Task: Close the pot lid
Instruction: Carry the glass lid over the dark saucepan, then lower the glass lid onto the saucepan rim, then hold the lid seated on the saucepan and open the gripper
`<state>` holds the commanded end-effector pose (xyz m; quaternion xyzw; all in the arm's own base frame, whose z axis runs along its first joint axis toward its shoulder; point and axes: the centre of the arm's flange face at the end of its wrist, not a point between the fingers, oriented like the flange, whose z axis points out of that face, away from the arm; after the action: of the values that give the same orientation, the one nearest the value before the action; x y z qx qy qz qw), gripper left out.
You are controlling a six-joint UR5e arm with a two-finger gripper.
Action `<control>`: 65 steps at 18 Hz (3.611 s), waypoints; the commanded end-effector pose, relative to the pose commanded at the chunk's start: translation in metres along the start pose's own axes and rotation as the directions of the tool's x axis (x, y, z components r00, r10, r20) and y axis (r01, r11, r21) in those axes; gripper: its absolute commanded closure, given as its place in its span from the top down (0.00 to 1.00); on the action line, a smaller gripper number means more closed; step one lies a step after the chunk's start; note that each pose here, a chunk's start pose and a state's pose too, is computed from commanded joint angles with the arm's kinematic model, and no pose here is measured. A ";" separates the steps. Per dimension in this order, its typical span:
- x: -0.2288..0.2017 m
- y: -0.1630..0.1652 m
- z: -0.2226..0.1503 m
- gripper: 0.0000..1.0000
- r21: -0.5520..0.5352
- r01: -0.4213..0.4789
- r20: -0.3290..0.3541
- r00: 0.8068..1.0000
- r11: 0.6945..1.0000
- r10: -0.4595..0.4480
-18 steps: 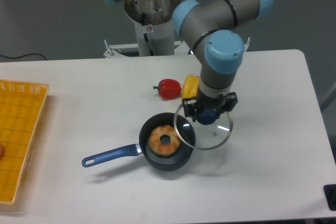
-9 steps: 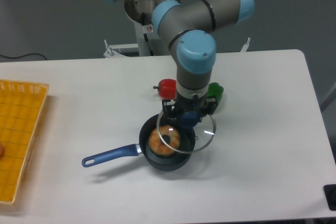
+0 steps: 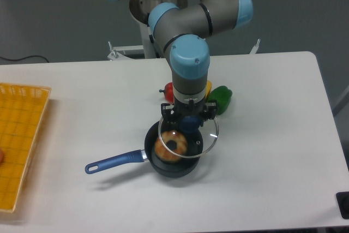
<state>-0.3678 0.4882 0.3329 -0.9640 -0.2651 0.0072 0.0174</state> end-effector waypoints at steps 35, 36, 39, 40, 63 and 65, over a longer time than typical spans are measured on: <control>0.038 -0.017 0.029 0.57 0.014 0.032 0.004 0.999 0.999 -0.032; 0.038 -0.017 0.029 0.57 0.014 0.032 0.004 0.999 0.999 -0.032; 0.038 -0.016 0.031 0.57 0.010 0.032 0.003 0.999 0.999 -0.032; 0.039 -0.016 0.031 0.57 0.010 0.029 0.003 1.000 1.000 -0.029; 0.043 -0.017 0.036 0.57 0.011 0.029 0.003 1.000 1.000 -0.029; 0.043 -0.017 0.036 0.58 0.013 0.029 0.003 1.000 0.999 -0.029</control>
<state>-0.3404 0.5256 0.2977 -0.9599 -0.2791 0.0103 0.0232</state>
